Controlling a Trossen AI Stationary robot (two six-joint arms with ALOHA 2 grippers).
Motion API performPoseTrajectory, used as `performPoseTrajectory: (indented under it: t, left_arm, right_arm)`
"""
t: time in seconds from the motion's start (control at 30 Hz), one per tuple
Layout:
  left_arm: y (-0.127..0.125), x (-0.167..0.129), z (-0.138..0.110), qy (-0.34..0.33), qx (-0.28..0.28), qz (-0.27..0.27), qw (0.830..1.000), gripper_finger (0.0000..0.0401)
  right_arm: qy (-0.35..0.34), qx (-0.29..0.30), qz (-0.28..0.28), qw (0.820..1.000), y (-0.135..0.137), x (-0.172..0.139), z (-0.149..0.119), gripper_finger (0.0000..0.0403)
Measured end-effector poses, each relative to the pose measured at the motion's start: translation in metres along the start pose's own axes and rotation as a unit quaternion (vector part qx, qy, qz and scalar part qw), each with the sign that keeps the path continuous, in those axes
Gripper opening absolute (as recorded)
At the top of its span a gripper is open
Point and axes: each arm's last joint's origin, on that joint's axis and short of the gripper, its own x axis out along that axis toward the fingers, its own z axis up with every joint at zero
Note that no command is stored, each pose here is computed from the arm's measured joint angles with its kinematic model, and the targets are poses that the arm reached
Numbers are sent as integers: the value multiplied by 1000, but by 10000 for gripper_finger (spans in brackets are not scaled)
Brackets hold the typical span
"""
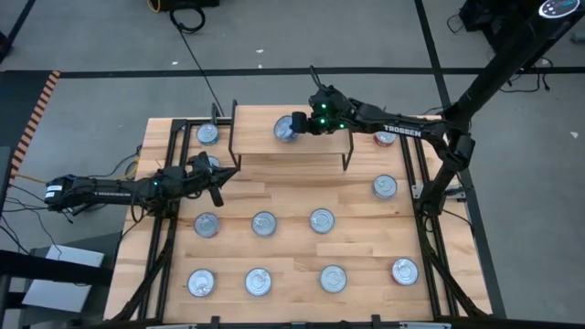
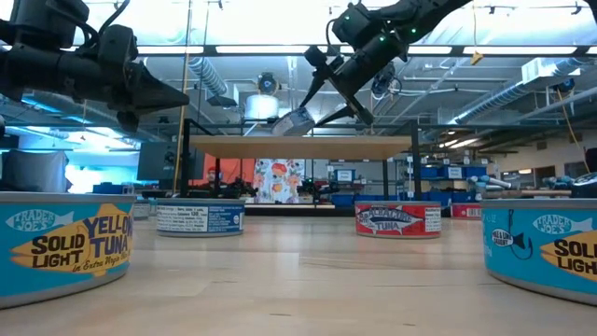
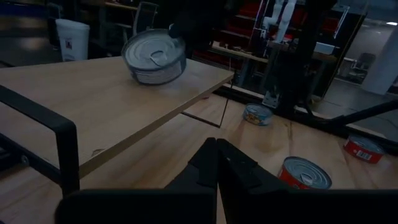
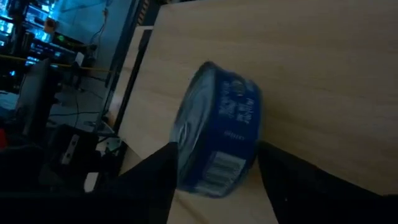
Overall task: Stack canned seafood by type on shelf
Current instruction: Put the middle right blue tuna can on the shelf
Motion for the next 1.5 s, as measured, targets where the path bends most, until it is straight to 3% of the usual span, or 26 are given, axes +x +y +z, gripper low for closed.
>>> performPoseTrajectory:
  t: [0.27, 0.43, 0.53, 0.63, 0.73, 0.8, 1.17, 1.5]
  left_arm:
    - [0, 0, 0, 0, 0, 0, 1000, 7]
    - [0, 0, 0, 0, 0, 0, 1000, 7]
    - [0, 0, 0, 1, 0, 0, 1000, 7]
    - [0, 0, 0, 0, 0, 2, 1000, 7]
    - [0, 0, 0, 0, 0, 3, 1000, 7]
    - [0, 0, 0, 0, 0, 4, 1000, 7]
    - [1, 0, 0, -2, 0, 9, 1000, 7]
    - [1, 1, -1, 0, -1, 13, 1000, 7]
  right_arm:
    - [-9, -17, -10, 1000, -2, -3, 7, 243]
    - [-24, -99, 11, 995, 17, -16, 21, 228]
    - [-26, -172, 28, 984, 38, -26, 20, 184]
    - [-32, -229, 34, 972, 53, -32, 14, 112]
    - [-33, -255, 33, 966, 57, -32, 11, 32]
    - [-29, -269, 28, 962, 56, -31, 9, 11]
    - [18, -279, -27, 960, 43, 10, -10, 7]
    - [27, -266, -73, 961, 24, 19, 1, 6]
